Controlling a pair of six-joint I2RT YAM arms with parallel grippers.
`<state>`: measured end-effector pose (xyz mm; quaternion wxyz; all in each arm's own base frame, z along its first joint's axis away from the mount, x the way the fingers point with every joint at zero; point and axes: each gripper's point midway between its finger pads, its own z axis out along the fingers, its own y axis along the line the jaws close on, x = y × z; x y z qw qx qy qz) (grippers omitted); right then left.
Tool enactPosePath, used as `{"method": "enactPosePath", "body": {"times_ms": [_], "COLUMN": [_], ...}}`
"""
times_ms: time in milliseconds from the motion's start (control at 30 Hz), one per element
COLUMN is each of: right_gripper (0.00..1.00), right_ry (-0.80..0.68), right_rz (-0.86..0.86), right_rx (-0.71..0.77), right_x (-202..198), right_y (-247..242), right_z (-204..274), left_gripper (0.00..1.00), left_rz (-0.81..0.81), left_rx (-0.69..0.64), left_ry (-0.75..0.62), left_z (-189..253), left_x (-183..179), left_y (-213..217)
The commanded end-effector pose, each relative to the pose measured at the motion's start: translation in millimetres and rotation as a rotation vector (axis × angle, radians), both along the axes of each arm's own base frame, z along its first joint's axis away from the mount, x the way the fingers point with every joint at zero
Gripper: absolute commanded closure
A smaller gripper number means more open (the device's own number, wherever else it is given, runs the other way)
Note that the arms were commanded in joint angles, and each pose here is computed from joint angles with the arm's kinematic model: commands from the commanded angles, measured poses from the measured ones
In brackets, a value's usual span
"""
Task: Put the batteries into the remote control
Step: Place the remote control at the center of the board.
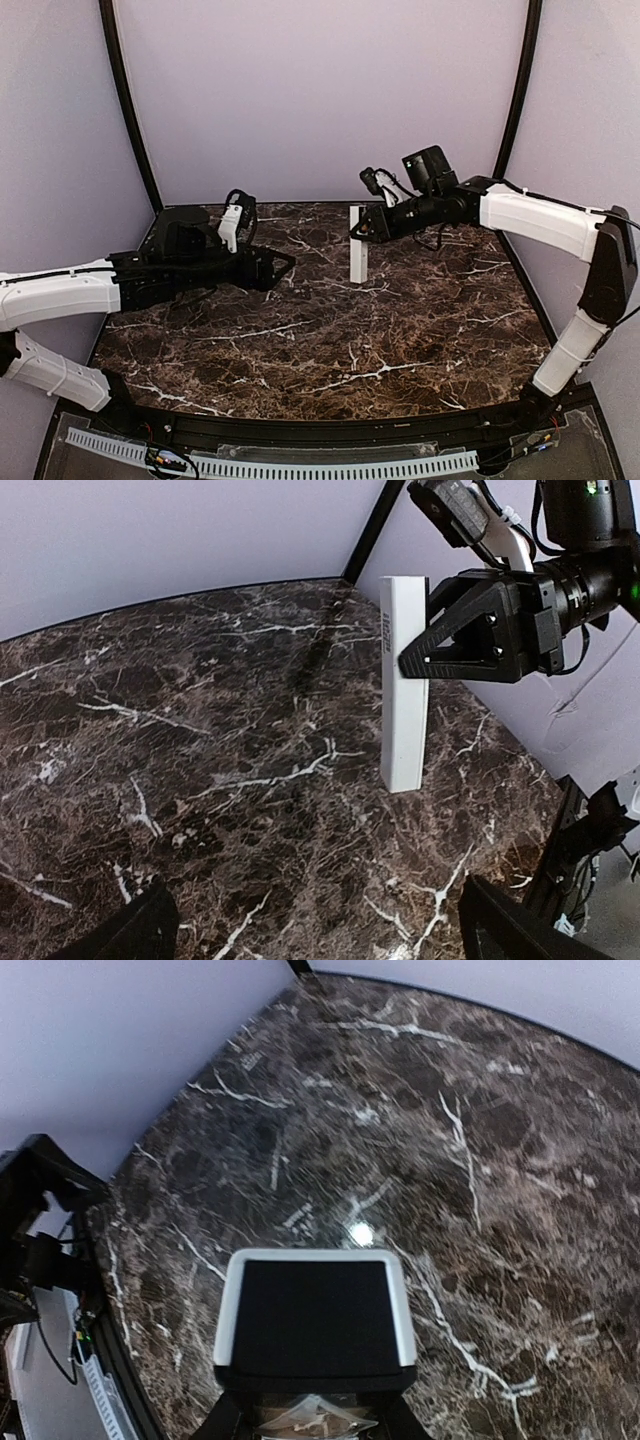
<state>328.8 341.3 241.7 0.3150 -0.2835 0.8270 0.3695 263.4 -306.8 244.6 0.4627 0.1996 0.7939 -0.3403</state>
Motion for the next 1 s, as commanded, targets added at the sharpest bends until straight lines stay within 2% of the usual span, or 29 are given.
{"method": "enactPosePath", "body": {"times_ms": [0,100,367,633,967], "right_gripper": [0.93,0.93,0.91,0.87,0.84], "right_ry": [0.108,0.135,0.219,0.275,0.297], "right_rz": [-0.076,-0.086,-0.064,-0.022,0.008], "right_rx": [-0.430,-0.567,-0.809,-0.924,-0.910], "right_x": [-3.5,-0.7,4.9,11.9,15.9], "right_y": [-39.0,-48.0,-65.8,-65.6,-53.6], "right_z": [-81.4,-107.2,-158.8,-197.2,-219.1], "left_gripper": [0.01,0.01,0.02,0.01,0.02], "left_rz": [0.100,0.129,0.152,0.155,0.158], "left_rx": [0.155,0.200,0.276,0.299,0.328], "left_ry": [0.074,0.136,0.243,0.265,0.290], "left_z": [-31.0,-48.7,-83.7,-96.7,-112.4], "left_x": [10.7,14.7,20.8,22.7,24.2], "left_y": [20.0,26.1,35.5,37.1,39.0]}}
